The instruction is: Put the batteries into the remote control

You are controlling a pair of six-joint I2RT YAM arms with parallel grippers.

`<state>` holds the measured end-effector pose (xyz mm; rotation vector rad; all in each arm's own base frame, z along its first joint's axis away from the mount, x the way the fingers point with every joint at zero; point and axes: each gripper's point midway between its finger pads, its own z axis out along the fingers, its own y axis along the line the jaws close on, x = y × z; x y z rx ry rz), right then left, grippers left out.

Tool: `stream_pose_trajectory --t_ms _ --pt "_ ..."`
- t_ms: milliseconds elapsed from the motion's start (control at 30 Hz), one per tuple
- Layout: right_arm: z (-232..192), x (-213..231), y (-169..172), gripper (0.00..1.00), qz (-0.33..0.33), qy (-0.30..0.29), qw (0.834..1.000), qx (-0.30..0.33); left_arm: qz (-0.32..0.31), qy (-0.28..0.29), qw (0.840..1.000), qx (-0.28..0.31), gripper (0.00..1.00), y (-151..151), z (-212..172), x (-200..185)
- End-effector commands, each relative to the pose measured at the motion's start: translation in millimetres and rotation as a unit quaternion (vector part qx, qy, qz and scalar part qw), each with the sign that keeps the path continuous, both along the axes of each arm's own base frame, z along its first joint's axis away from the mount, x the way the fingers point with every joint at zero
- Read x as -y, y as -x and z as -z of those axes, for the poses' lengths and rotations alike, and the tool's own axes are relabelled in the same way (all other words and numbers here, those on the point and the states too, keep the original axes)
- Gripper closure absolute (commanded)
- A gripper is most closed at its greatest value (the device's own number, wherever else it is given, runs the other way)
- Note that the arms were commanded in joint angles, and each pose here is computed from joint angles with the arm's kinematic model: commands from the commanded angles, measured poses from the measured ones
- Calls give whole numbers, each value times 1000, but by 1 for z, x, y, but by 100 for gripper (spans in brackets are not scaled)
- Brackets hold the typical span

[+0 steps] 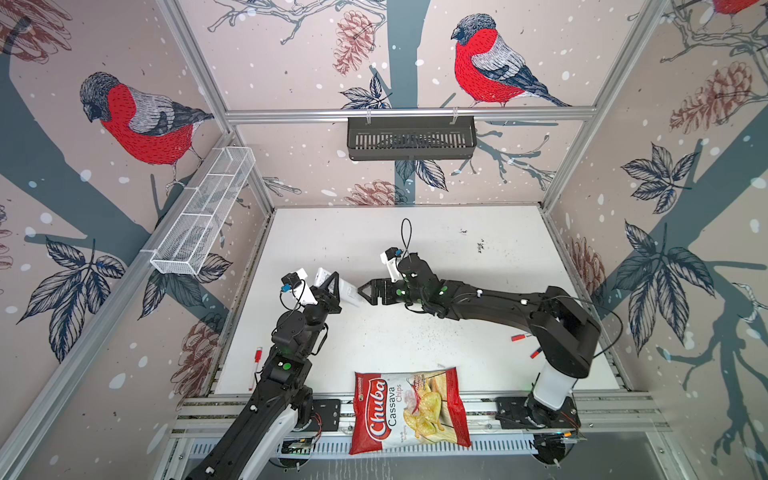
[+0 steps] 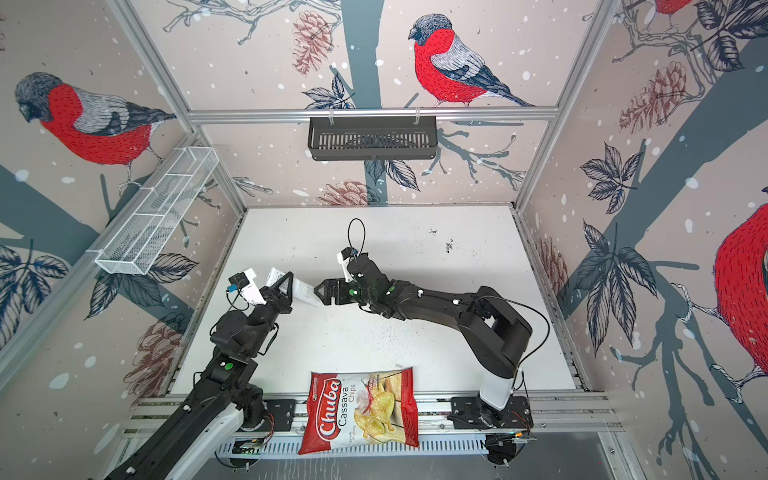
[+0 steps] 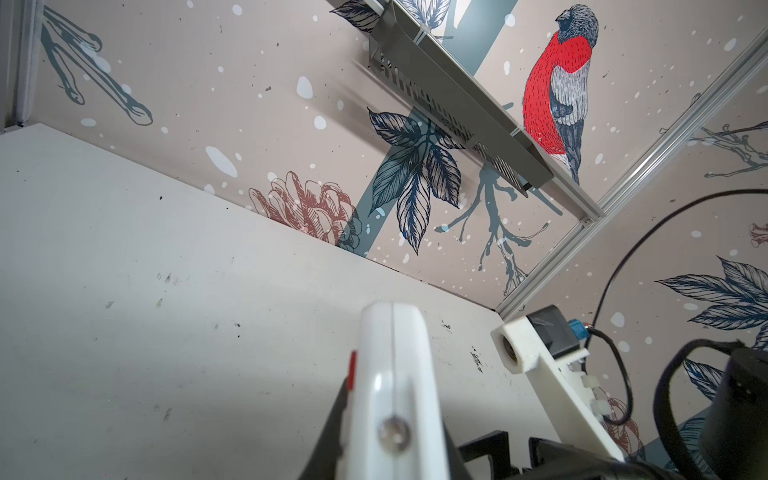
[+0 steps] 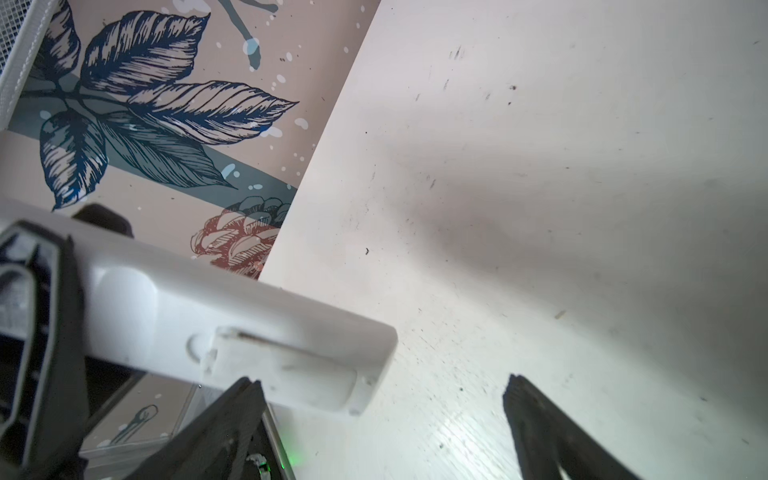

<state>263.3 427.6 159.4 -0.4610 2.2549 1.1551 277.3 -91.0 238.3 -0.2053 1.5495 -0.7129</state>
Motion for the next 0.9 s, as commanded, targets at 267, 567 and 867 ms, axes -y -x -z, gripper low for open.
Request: stream_pose_trajectory --t_ms 267,567,867 --pt "-45 33 56 4 -190 21 921 340 121 -2 993 -10 100 5 -22 42" --pt "-57 23 61 11 -171 30 889 424 200 1 980 -20 100 17 -25 65" --pt "-62 10 48 24 -133 39 891 433 226 7 974 -14 100 21 -26 73"
